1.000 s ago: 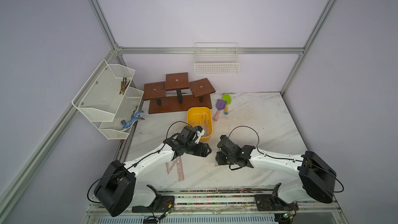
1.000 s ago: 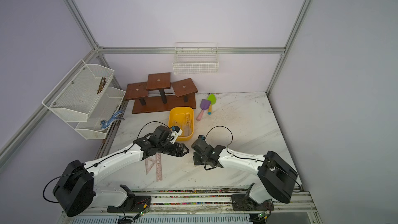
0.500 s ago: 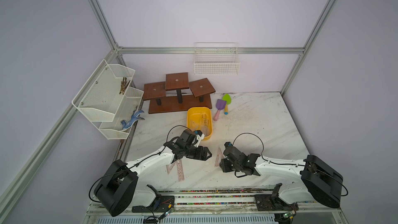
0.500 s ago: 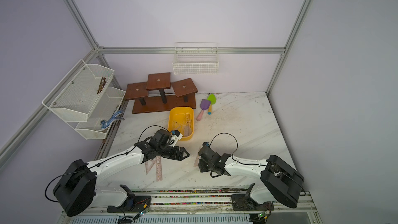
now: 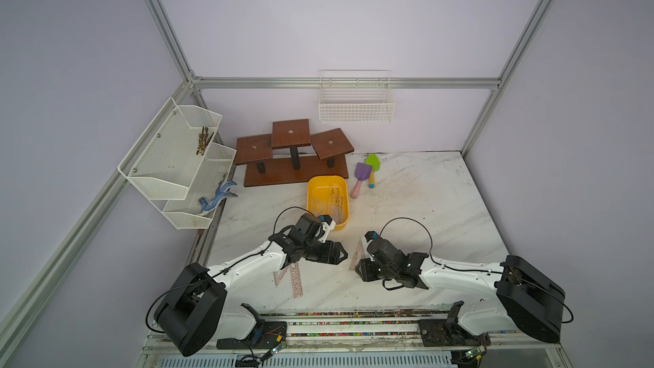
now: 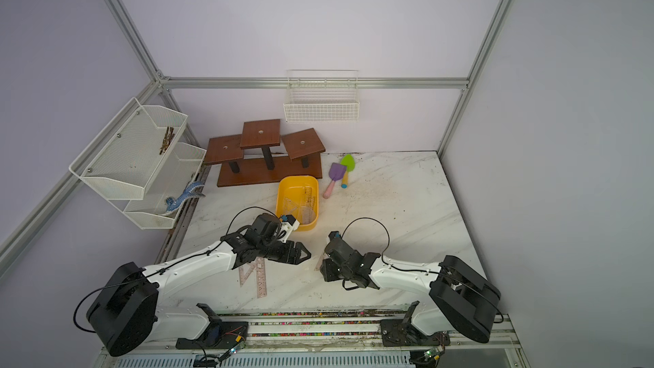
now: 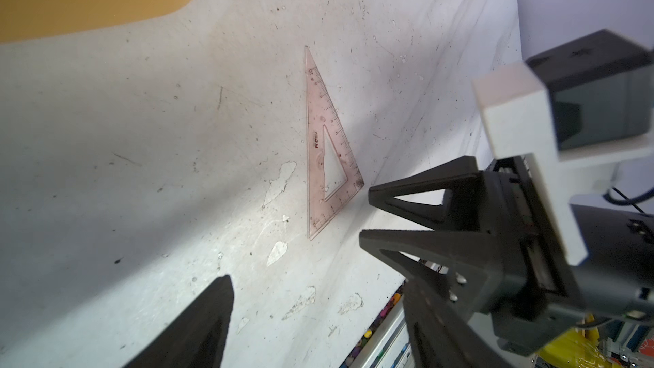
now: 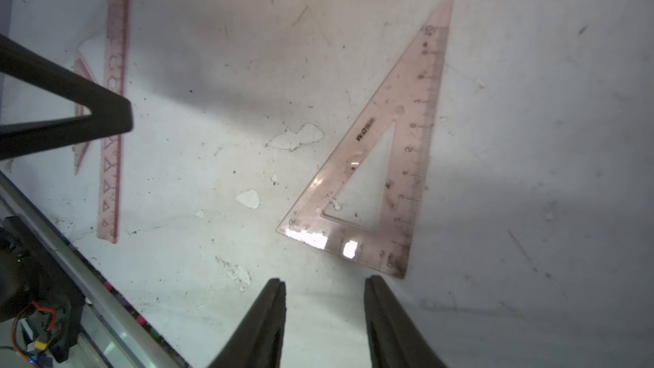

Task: Put the scattered rulers into the storage box
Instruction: Pick up the ruler from the center of the board.

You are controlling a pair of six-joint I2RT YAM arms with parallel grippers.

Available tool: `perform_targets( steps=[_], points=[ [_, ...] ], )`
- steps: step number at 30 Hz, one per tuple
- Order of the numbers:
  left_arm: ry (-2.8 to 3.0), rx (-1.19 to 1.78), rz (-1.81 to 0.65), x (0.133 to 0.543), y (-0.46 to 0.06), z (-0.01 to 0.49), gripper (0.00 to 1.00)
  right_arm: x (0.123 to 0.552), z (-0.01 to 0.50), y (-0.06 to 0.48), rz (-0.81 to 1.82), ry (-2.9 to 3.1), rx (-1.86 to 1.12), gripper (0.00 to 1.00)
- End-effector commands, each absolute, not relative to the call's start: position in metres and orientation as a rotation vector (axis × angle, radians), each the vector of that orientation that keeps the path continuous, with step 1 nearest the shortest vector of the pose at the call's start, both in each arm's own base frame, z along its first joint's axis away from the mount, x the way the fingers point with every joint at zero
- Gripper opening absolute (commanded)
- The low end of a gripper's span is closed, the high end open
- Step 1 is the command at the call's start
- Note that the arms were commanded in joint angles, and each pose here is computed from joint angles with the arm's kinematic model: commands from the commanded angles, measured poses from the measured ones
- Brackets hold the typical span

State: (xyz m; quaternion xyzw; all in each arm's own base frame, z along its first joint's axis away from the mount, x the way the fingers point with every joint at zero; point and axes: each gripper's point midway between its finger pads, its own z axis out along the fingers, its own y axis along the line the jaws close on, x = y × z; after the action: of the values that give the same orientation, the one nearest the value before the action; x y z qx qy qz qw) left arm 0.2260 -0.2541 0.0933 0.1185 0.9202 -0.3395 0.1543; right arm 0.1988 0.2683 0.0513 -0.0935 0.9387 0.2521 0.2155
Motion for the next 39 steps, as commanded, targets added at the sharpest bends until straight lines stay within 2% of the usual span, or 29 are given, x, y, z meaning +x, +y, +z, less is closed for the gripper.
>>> perform_targets(
  steps=[1,8,20,25,30,39],
  points=[
    [2.604,0.334,-1.025,0.224,-0.256,0.101,0.79,0.207,0.054,0.255,0.673,2.552,-0.210,0.43],
    [2.607,0.332,-1.056,0.223,-0.259,0.099,0.79,0.203,0.031,0.250,0.698,2.610,-0.193,0.43],
    [2.619,0.294,-1.119,0.222,-0.254,0.092,0.79,0.212,0.051,0.267,0.802,2.543,-0.234,0.41],
    [2.640,0.322,-1.197,0.216,-0.263,0.086,0.77,0.231,0.065,0.259,0.926,2.450,-0.187,0.30],
    [2.699,0.355,-1.229,0.214,-0.267,0.067,0.75,0.242,0.051,0.261,0.948,2.482,-0.225,0.18],
    [2.745,0.333,-1.205,0.213,-0.265,0.057,0.74,0.249,0.045,0.260,0.963,2.480,-0.225,0.16]
  ],
)
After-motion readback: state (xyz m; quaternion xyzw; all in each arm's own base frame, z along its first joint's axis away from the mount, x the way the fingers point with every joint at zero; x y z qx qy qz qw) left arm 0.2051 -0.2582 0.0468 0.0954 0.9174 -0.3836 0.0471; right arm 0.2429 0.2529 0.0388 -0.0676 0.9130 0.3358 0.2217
